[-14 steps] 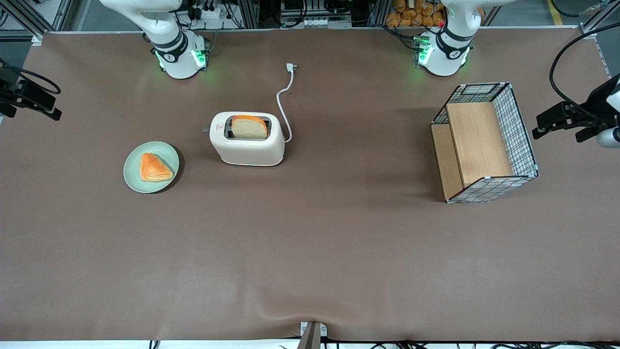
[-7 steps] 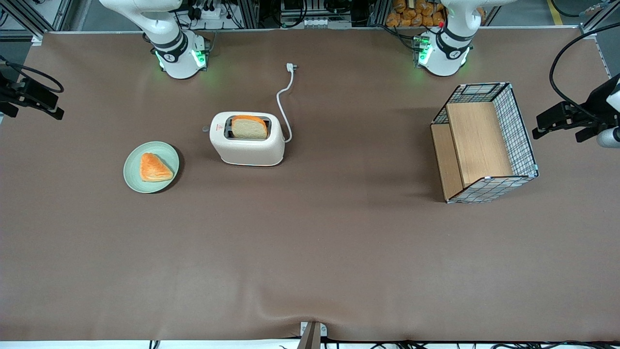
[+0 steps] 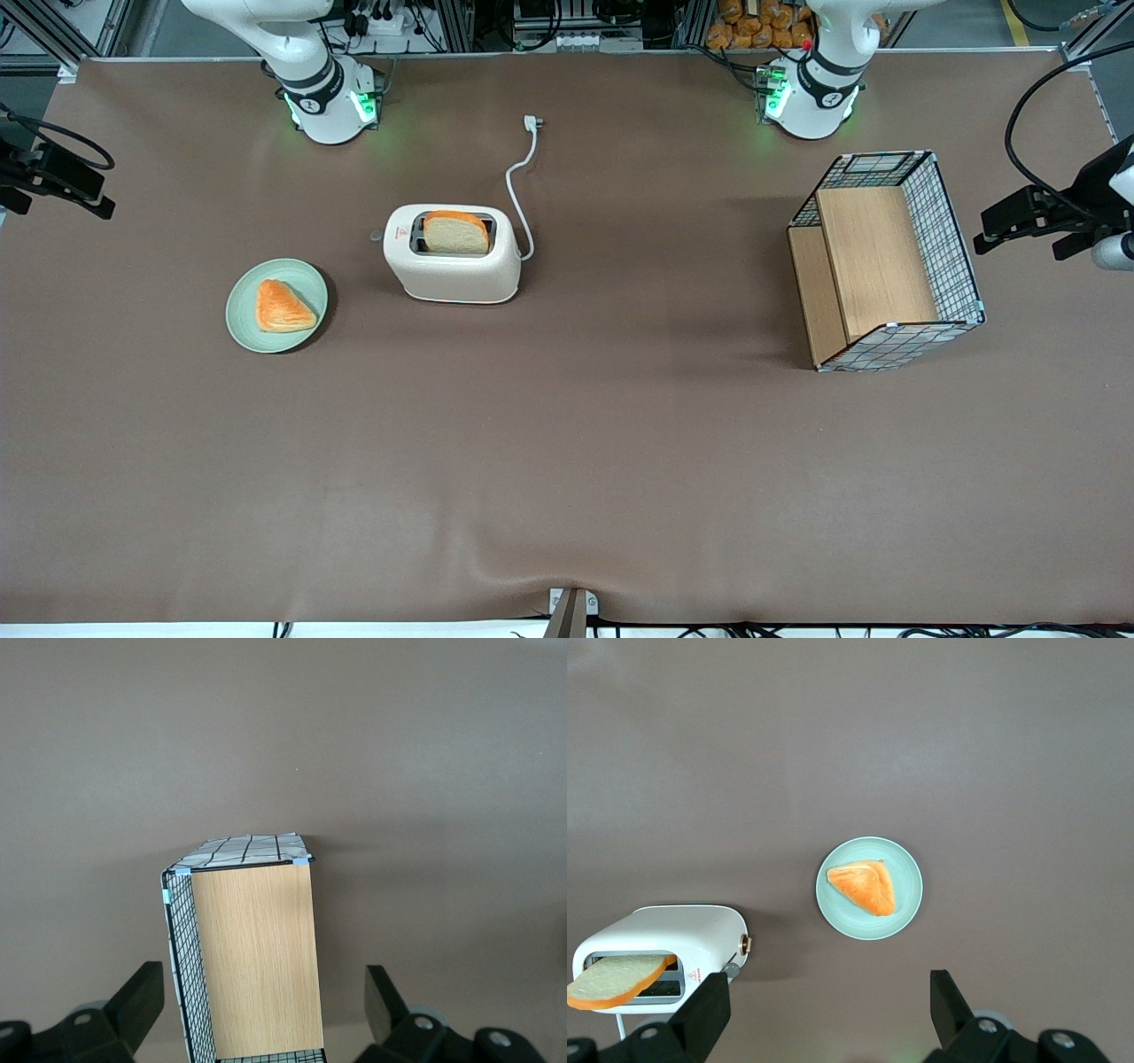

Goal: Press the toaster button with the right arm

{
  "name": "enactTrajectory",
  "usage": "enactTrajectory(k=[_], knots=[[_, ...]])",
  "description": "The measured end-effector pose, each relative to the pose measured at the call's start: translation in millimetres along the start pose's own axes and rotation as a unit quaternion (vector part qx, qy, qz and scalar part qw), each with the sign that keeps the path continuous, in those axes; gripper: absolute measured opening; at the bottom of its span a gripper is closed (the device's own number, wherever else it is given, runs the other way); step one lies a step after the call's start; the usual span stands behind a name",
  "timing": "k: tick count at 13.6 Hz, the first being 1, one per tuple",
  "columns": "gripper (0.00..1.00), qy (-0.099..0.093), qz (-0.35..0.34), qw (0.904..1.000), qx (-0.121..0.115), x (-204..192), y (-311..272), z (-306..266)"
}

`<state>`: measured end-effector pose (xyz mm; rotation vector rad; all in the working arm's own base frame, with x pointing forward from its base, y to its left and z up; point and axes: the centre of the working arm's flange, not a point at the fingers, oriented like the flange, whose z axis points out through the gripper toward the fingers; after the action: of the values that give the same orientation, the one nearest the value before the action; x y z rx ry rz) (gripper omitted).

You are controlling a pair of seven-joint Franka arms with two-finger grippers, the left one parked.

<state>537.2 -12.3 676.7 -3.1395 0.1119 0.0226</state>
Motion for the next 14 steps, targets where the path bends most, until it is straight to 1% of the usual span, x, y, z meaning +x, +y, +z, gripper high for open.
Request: enactTrajectory(k=[9, 12, 14], knots=[[1.00, -0.001, -0.008, 1.0000, 0.000, -0.2, -0.1, 0.2], [1.00, -0.010, -0.008, 0.9999, 0.000, -1.5, -0.3, 3.2], [1.00, -0.013, -0.008, 0.9999, -0.001, -1.1, -0.4, 4.7]])
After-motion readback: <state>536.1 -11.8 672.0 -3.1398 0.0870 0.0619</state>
